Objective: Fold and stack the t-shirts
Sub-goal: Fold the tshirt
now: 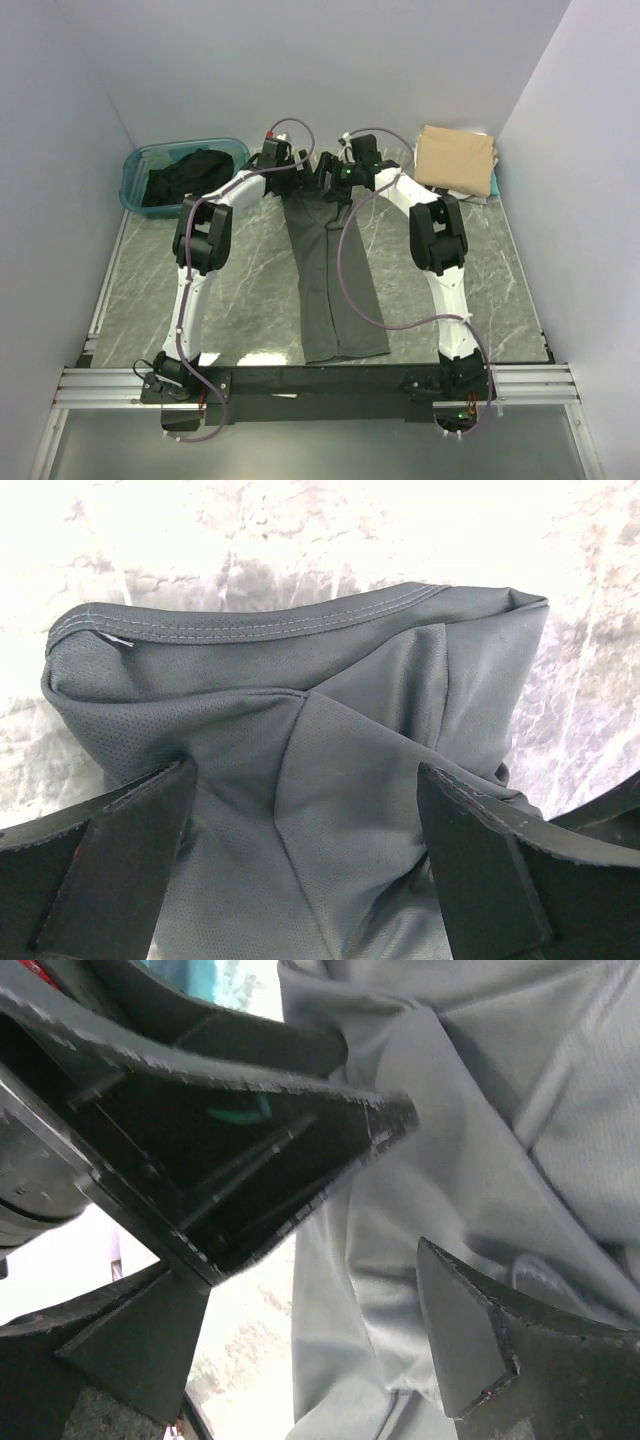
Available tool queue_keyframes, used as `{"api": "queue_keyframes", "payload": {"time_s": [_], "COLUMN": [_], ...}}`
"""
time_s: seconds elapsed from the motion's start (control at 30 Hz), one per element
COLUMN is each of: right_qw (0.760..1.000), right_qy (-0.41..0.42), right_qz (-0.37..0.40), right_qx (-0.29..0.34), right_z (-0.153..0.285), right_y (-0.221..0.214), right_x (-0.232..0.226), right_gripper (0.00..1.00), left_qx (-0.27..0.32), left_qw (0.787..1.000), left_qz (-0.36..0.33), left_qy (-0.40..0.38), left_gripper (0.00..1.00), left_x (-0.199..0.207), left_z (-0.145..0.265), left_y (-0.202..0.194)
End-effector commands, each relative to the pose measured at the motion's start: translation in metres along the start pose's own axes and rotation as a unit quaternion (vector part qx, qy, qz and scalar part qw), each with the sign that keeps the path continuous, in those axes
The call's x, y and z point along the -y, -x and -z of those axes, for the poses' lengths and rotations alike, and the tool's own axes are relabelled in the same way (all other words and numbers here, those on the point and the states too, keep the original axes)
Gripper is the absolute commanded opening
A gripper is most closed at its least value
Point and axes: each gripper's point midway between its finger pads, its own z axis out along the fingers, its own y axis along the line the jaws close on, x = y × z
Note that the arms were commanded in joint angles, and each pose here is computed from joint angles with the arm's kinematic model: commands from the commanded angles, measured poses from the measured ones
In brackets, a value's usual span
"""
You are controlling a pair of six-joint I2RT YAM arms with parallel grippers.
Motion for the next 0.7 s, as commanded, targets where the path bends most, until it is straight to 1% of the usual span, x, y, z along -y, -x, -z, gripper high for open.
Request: {"api": "queue_keyframes", "payload": {"time_s": [0.0,0.07,0.17,0.3,0.47,0.6,0.67], "right_qw": [1.0,0.999,0.997,0.997,0.996,0.995,0.994], "right_qy": [-0.018,-0.041,-0.064,-0.059,-0.072,-0.094,-0.105], "right_qz": [-0.018,-0.018,-0.04,-0.052,-0.046,-0.016,0.0], "right_qx": [-0.016,-0.001,-0.017,-0.022,-0.015,0.011,0.021], "right_z": [0.007,0.011,0.02,0.027,0.035,0.053,0.063], "right_y": [-0.015,-0.02,-0.051,-0.064,-0.059,-0.041,-0.033], "right_x": [0.008,0.021,0.043,0.049,0.051,0.039,0.034], "right_gripper": [0.87,0.87,0.87,0.87,0.87,0.87,0.87], "left_qx": [-0.039,-0.042,-0.043,-0.045,-0.039,-0.033,-0.022], "left_qw": [0.999,0.999,0.999,0.999,0.999,0.999,1.0], "left_qz": [0.011,0.012,0.013,0.008,0.002,-0.006,-0.01], "left_qy": [0.012,0.012,0.014,0.005,0.005,-0.003,-0.019], "left_gripper": [0.99,0.99,0.99,0.99,1.0,0.99,0.99], "left_x": [-0.012,-0.014,-0.017,-0.016,-0.016,-0.011,-0.001], "left_z": [-0.013,-0.017,-0.021,-0.023,-0.022,-0.025,-0.024], "left_y": [-0.023,-0.025,-0.024,-0.026,-0.023,-0.016,-0.005]}}
